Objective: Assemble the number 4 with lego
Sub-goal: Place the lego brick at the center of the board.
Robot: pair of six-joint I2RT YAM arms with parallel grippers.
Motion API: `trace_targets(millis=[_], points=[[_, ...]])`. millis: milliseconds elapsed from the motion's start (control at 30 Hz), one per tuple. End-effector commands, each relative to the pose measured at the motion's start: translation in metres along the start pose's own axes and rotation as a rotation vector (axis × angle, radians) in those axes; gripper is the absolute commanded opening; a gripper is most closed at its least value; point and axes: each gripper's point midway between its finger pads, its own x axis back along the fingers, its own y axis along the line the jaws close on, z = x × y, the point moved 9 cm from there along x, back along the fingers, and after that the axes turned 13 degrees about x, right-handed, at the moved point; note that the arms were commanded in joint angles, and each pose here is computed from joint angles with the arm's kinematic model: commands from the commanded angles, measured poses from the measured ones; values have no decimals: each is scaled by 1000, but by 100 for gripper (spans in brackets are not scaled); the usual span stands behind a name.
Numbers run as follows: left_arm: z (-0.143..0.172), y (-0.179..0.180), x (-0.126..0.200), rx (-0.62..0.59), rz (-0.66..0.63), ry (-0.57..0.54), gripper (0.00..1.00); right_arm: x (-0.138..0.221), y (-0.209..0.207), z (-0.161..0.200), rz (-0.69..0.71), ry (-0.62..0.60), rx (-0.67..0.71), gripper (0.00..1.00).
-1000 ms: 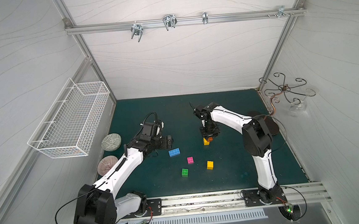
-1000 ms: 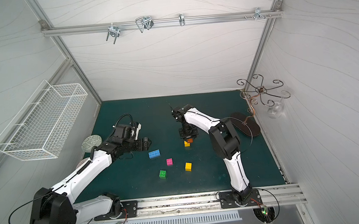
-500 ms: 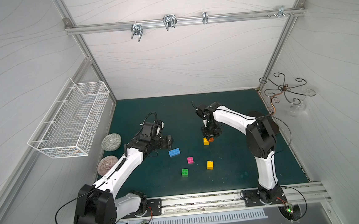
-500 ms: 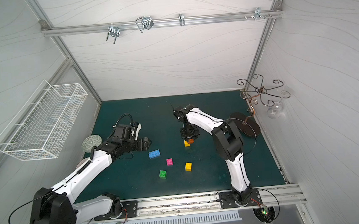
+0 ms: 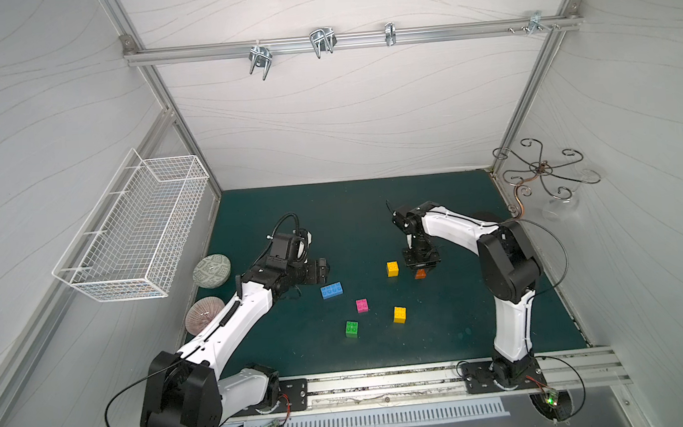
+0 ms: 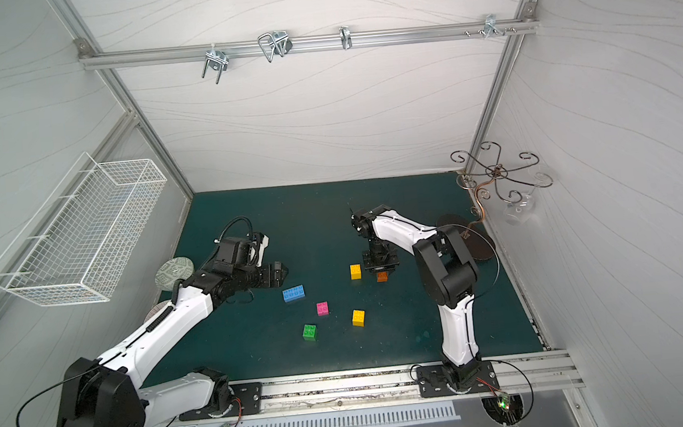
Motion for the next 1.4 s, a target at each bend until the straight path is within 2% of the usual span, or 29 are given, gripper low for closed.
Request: trace_targets(millis=[0, 333, 700, 1033, 1367], points=[[-12, -10, 9, -27, 40, -63, 91, -12, -3, -5, 5, -4, -2, 31], [-13, -10, 9, -27, 42, -61, 91, -16, -4, -4, 1, -8, -8, 49], [-12, -10, 10, -26, 43, -64, 91, -8, -5, 0, -13, -58, -13, 43], [-12, -10, 10, -27, 45, -64, 91, 2, -6, 4, -25, -144, 4, 43], [-11, -10, 10, -27, 42, -63, 91, -5, -5, 4, -26, -139, 7, 42]])
